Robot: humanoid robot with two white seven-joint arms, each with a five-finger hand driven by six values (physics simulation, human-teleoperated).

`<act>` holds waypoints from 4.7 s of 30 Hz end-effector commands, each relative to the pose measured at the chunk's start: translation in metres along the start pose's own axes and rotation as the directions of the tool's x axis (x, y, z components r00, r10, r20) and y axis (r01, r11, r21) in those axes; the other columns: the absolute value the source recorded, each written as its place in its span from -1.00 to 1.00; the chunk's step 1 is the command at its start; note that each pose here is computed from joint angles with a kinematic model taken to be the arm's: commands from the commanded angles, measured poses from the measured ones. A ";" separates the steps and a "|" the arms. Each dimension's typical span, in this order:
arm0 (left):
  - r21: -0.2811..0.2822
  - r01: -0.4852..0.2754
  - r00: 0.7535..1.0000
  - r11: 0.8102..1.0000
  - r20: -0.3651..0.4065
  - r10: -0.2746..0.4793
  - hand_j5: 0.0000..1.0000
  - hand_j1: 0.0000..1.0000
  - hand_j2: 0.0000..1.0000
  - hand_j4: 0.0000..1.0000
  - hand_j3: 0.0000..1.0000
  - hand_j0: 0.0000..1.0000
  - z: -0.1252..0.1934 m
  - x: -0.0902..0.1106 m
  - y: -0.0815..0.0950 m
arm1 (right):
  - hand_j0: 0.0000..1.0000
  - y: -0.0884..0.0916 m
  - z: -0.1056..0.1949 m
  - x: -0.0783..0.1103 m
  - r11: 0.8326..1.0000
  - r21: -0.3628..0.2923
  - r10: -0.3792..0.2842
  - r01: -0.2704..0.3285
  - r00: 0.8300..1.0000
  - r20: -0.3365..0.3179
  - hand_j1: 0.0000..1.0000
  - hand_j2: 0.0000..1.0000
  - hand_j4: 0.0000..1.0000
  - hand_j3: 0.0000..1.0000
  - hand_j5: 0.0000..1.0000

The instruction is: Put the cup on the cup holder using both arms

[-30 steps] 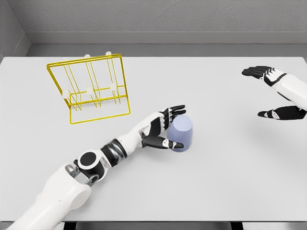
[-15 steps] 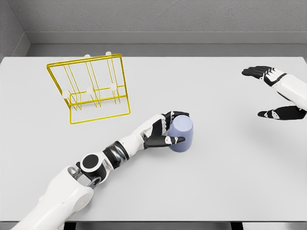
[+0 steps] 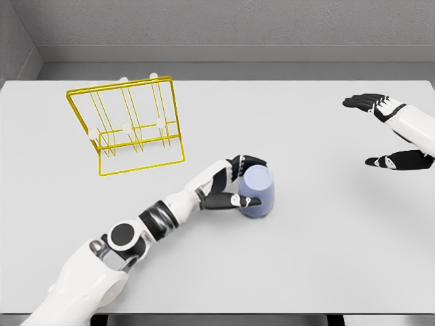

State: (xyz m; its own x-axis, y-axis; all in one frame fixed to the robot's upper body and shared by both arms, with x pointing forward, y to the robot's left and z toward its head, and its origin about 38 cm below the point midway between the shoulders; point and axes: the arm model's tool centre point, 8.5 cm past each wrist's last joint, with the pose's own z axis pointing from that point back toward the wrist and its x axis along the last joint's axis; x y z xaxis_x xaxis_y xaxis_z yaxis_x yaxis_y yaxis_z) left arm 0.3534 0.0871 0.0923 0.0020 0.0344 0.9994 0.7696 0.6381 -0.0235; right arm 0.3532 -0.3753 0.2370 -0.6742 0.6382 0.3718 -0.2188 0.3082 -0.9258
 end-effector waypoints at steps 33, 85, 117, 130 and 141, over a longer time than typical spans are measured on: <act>0.107 0.053 0.988 0.993 0.141 -0.068 0.25 0.25 0.25 0.25 0.25 0.25 0.032 0.056 0.036 | 1.00 -0.001 0.000 0.002 1.000 -0.005 -0.003 0.003 1.000 0.006 1.00 1.00 1.00 1.00 1.00; 0.223 0.234 0.929 0.946 0.236 -0.286 0.28 0.28 0.28 0.28 0.28 0.28 0.120 0.123 0.119 | 1.00 -0.001 0.000 0.000 1.000 -0.005 -0.007 0.007 1.000 0.001 1.00 1.00 1.00 1.00 1.00; 0.292 0.260 0.914 0.920 0.232 -0.332 0.28 0.28 0.28 0.28 0.28 0.28 0.119 0.144 0.154 | 1.00 -0.002 0.000 0.000 1.000 -0.007 -0.005 0.005 1.000 0.002 1.00 1.00 1.00 1.00 1.00; 0.321 0.265 0.913 0.909 0.221 -0.344 0.28 0.28 0.28 0.28 0.28 0.28 0.125 0.146 0.165 | 1.00 -0.002 0.000 0.000 1.000 -0.008 -0.004 0.004 1.000 0.001 1.00 1.00 1.00 1.00 1.00; 0.344 0.248 0.924 0.906 0.197 -0.328 0.30 0.30 0.30 0.30 0.30 0.30 0.128 0.135 0.174 | 1.00 -0.002 0.000 0.000 1.000 -0.007 -0.005 0.005 1.000 0.002 1.00 1.00 1.00 1.00 1.00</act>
State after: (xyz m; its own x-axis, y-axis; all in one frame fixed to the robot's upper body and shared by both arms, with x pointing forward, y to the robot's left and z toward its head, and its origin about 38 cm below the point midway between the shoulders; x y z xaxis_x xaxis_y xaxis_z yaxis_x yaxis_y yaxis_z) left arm 0.4041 0.2995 0.2223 -0.3839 -0.0275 0.9230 0.4807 0.8475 0.2253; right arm 0.3537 -0.3757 0.2382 -0.6747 0.6387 0.3700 -0.2154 0.3091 -0.9263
